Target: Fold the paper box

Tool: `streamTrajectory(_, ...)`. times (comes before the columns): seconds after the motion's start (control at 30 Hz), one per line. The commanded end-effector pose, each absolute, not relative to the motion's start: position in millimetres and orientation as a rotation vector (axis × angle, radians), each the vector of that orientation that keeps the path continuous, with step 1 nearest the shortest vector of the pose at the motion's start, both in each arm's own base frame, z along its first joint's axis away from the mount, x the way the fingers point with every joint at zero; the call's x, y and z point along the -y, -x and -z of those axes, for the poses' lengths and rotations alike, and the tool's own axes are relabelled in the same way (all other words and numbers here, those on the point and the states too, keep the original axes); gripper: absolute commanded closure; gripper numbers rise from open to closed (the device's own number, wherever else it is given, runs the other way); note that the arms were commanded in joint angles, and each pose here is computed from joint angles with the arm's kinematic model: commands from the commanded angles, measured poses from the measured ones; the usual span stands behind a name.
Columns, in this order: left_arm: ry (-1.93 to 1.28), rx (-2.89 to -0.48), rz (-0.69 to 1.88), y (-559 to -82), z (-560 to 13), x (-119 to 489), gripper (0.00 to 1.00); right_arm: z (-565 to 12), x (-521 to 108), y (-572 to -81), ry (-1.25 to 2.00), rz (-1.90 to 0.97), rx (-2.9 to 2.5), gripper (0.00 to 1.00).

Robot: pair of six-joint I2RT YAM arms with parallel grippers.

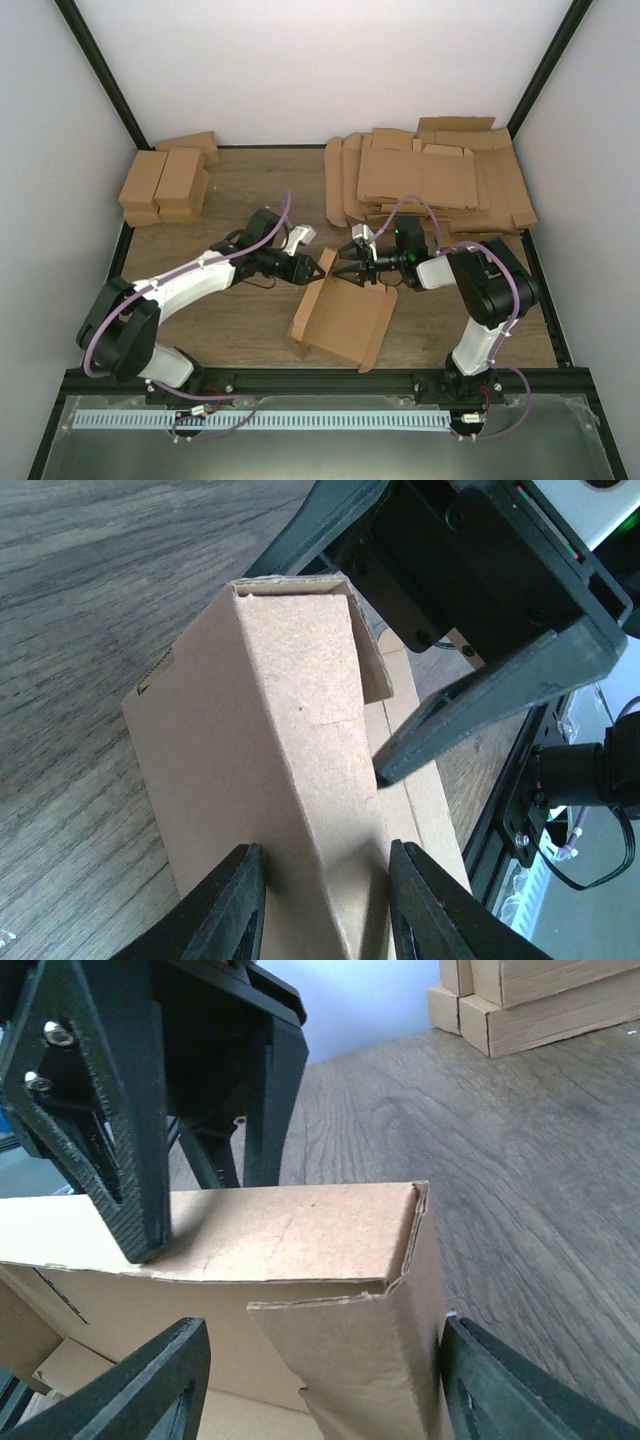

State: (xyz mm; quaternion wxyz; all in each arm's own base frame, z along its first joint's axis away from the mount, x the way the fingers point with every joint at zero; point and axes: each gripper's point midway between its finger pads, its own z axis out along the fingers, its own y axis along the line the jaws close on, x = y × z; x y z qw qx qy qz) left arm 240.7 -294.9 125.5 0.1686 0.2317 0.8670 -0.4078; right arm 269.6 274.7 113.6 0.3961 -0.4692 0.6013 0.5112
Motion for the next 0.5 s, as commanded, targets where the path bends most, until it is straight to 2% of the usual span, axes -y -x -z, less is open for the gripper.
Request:
streamTrajectory(0.0,-0.636,-2.508,1.096,-254,-114,287,0.64,-121,-281,-245,1.269,-1.388,-1.455,0.32)
streamTrajectory(0.1,-0.654,-2.518,1.092,-256,-113,288,0.64,-121,-281,-246,1.273,-1.389,-1.455,0.30)
streamTrajectory(0.47,-0.639,-2.536,1.072,-273,-115,290,0.63,-117,-284,-249,1.275,-1.377,-1.493,0.33)
